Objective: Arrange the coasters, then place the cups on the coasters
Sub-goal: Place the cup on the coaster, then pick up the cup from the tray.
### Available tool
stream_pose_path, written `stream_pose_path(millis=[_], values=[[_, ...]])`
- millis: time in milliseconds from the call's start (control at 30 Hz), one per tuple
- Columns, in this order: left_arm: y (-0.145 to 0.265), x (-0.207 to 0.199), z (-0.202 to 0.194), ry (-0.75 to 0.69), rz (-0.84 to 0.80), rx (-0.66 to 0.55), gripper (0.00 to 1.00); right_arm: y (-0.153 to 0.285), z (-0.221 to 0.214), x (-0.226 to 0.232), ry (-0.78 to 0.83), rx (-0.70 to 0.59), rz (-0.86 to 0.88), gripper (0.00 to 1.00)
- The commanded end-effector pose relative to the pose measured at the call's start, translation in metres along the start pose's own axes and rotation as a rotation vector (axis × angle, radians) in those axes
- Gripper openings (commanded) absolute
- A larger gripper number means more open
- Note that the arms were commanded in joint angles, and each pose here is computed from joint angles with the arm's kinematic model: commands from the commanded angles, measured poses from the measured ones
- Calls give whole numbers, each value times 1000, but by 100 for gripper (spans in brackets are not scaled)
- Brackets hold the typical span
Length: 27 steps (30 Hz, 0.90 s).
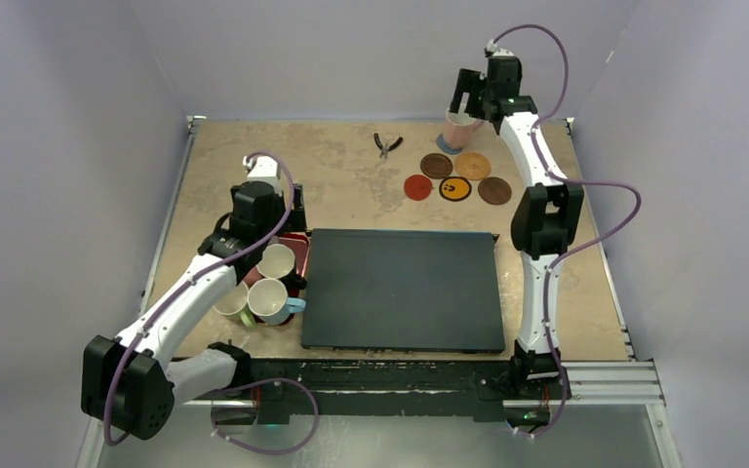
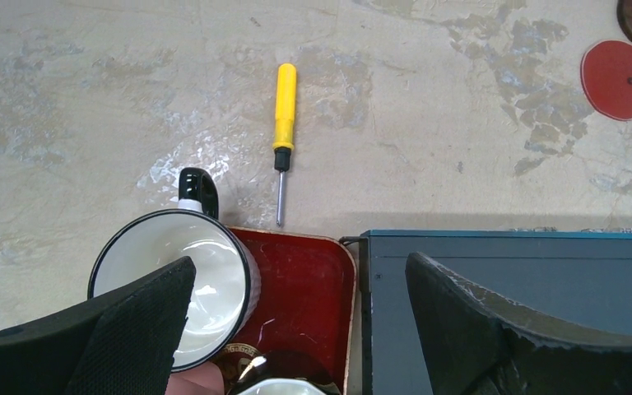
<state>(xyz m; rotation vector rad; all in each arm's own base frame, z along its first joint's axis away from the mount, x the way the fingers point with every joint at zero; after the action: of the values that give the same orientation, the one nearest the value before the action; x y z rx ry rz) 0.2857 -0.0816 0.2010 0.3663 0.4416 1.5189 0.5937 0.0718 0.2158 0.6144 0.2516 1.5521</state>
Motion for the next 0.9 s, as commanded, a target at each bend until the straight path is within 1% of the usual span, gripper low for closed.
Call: stream_pose_path(millis=[0,133,200,367,433,533,700,867], values=[[6,-3,9,39,-33,-52,94,64,59,23,3,-157,120,91],[10,-4,1,106,-37,-21,93,101,67,27,9,-189,142,92],[8,-4,-6,130,-25,13,90,119,64,27,7,-197,151,92],[-2,5,-13,128,31,78,76,162,38,28,-13,-188,202,92],[-9,14,-11,146,38,101,68,181,21,25,-21,-178,214,92],[-23,18,-15,165,6,153,58,201,-2,21,-35,-178,225,92],[-39,19,-18,119,3,190,54,233,-28,14,-37,-202,230,92],[-48,23,-17,73,26,196,53,251,-47,0,-37,-244,165,93]])
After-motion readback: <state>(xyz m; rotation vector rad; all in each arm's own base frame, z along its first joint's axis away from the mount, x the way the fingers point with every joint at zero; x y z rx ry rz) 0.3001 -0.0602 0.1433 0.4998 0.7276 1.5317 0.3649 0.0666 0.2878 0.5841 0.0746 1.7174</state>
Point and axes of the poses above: each gripper's point midway between its finger pads, its own y axis back along the fingers, its own x axis along the line the jaws close on, z = x × y, the point moved 6 cm from there along y, back along the fingers, and after that the axes turned 1 degree about -y, right-handed, at the moved point
